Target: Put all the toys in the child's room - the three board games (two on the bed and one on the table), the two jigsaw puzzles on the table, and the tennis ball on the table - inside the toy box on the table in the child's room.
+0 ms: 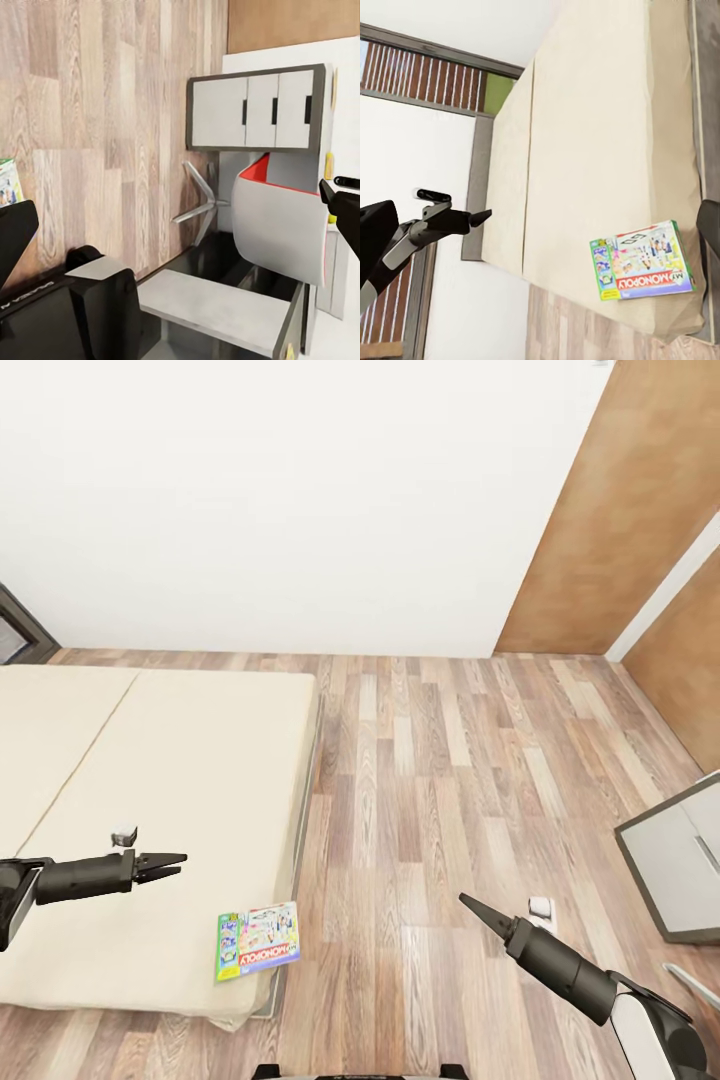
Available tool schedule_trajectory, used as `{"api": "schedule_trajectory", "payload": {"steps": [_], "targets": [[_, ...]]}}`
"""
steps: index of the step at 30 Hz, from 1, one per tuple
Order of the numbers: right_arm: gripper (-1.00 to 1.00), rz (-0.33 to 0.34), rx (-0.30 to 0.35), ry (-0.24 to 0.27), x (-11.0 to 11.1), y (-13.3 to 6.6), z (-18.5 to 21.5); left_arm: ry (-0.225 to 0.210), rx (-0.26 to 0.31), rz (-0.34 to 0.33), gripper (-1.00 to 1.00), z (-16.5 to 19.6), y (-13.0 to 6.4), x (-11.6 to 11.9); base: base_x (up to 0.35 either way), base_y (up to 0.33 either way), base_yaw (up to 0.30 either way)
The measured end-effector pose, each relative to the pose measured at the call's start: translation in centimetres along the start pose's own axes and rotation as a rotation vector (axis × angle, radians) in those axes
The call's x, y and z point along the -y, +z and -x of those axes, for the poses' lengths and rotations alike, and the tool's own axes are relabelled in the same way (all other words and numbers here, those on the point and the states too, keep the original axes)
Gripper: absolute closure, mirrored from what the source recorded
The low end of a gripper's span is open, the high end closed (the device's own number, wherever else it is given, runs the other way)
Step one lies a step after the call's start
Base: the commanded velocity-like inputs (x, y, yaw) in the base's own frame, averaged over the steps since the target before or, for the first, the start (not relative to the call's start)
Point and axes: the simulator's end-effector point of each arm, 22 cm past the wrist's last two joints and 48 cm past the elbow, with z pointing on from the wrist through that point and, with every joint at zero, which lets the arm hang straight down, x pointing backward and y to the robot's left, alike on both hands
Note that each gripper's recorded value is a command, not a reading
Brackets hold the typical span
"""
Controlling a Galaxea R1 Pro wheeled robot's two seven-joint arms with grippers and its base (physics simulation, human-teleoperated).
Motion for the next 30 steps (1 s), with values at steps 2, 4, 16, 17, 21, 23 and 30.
{"api": "schedule_trajectory", "payload": {"steps": [2,4,16,17,21,23,30], "targets": [[-1.00,0.002,0.001,-0.002,-0.1,0.0,0.1,0.003,0.001,-0.001,-1.00,0.1,-0.1,0.1,0.000,0.000,0.000],[-1.00,0.005,0.003,-0.005,-0.3,0.0,0.2,0.005,0.003,-0.002,-1.00,0.1,-0.1,0.3,0.000,0.000,0.000],[-1.00,0.015,0.010,-0.019,-1.1,-0.1,0.5,0.022,0.013,-0.006,-1.00,0.6,-0.5,1.2,0.000,0.000,0.000],[-1.00,0.016,0.011,-0.021,-1.1,-0.1,0.6,0.023,0.014,-0.007,-1.00,0.6,-0.5,1.2,0.000,0.000,0.000],[-1.00,0.020,0.013,-0.025,-1.4,-0.2,0.7,0.029,0.017,-0.008,-1.00,0.8,-0.7,1.5,0.000,0.000,0.000],[-1.00,0.021,0.015,-0.028,-1.5,-0.2,0.8,0.031,0.019,-0.009,-1.00,0.8,-0.8,1.7,0.000,0.000,0.000],[-1.00,0.027,0.021,-0.036,-1.9,-0.3,1.1,0.041,0.024,-0.012,-1.00,1.1,-1.0,2.2,0.000,0.000,0.000]]}}
